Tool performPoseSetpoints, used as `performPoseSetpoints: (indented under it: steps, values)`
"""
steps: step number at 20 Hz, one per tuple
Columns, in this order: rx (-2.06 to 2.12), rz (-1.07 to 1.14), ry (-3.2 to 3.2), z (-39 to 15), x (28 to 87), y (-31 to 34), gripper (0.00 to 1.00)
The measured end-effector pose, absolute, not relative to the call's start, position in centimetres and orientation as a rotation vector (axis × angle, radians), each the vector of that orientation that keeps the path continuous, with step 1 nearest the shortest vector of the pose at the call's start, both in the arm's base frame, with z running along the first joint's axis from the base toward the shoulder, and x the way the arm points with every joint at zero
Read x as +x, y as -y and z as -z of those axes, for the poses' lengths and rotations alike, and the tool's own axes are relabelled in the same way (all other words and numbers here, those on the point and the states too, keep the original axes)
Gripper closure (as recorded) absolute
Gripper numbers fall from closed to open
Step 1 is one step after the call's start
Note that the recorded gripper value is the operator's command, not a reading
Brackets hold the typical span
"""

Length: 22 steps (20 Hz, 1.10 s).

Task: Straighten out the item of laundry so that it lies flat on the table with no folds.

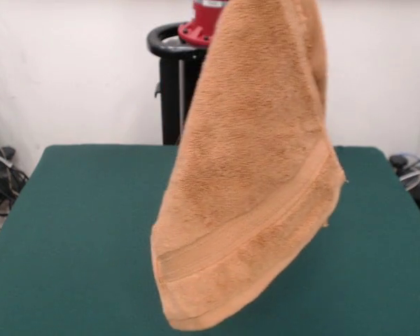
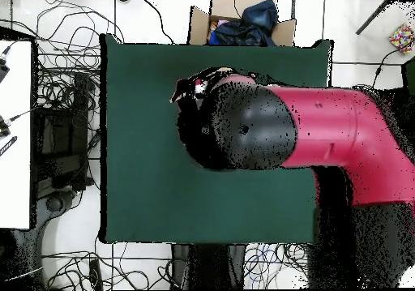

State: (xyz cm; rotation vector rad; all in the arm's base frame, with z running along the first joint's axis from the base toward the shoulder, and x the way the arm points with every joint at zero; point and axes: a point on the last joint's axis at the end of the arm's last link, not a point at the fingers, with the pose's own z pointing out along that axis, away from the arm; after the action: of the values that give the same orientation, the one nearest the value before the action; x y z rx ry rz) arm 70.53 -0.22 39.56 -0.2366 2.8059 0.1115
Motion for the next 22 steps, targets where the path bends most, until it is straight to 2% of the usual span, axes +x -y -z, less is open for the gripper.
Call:
performPoseSetpoints:
  steps: [13, 22]
  values:
    - [-0.197, -0.121, -2.532, -38.6, 74.1, -0.9, 1.00]
    - [-0.088, -0.144, -2.375, -33.7, 74.4, 2.3, 1.00]
